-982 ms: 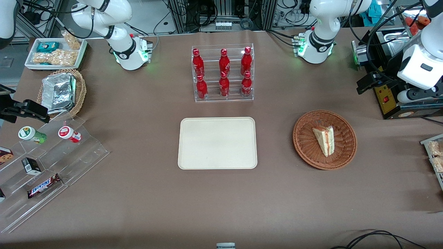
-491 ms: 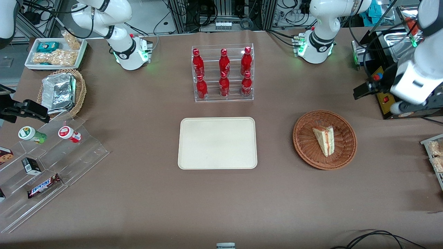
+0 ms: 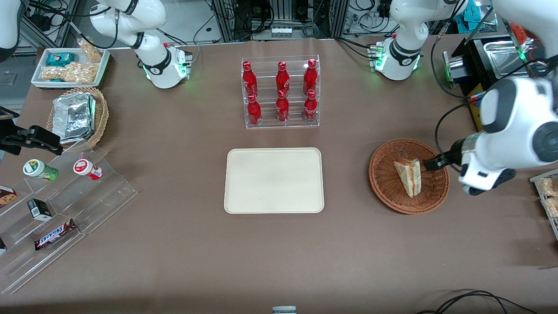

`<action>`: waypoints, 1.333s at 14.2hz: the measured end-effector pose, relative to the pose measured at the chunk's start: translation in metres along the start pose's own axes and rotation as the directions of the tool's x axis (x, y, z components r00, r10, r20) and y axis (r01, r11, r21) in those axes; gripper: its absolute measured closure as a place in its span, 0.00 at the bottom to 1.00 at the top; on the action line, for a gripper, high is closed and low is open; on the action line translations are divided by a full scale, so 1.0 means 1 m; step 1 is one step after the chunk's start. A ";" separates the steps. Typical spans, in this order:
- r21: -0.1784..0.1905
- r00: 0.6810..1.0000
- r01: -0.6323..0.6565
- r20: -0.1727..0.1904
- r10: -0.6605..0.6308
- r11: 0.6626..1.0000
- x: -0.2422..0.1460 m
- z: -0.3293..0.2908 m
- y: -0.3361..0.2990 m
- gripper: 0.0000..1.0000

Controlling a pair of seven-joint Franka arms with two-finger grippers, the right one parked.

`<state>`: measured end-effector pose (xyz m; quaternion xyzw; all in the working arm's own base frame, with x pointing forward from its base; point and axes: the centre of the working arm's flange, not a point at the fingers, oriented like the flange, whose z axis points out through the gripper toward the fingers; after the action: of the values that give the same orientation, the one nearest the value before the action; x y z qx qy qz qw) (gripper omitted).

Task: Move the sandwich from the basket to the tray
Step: 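Lower the left gripper over the sandwich in the wicker basket, then close the left gripper on the wrapped sandwich wedge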

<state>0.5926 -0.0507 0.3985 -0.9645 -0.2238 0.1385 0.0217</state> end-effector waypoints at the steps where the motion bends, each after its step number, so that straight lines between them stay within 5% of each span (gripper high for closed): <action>1: -0.010 1.000 0.013 -0.015 -0.013 1.000 0.001 0.021 0.001 0.00; 7: -0.051 0.996 0.021 -0.080 -0.025 0.998 -0.013 0.129 -0.005 0.00; 13: -0.040 0.998 0.023 -0.063 -0.026 0.999 -0.022 0.160 -0.011 0.00; 19: -0.037 0.998 0.024 -0.049 -0.026 0.999 -0.019 0.168 -0.009 0.62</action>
<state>0.5262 -0.0540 0.2427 -0.9650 -0.2377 0.1103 0.0111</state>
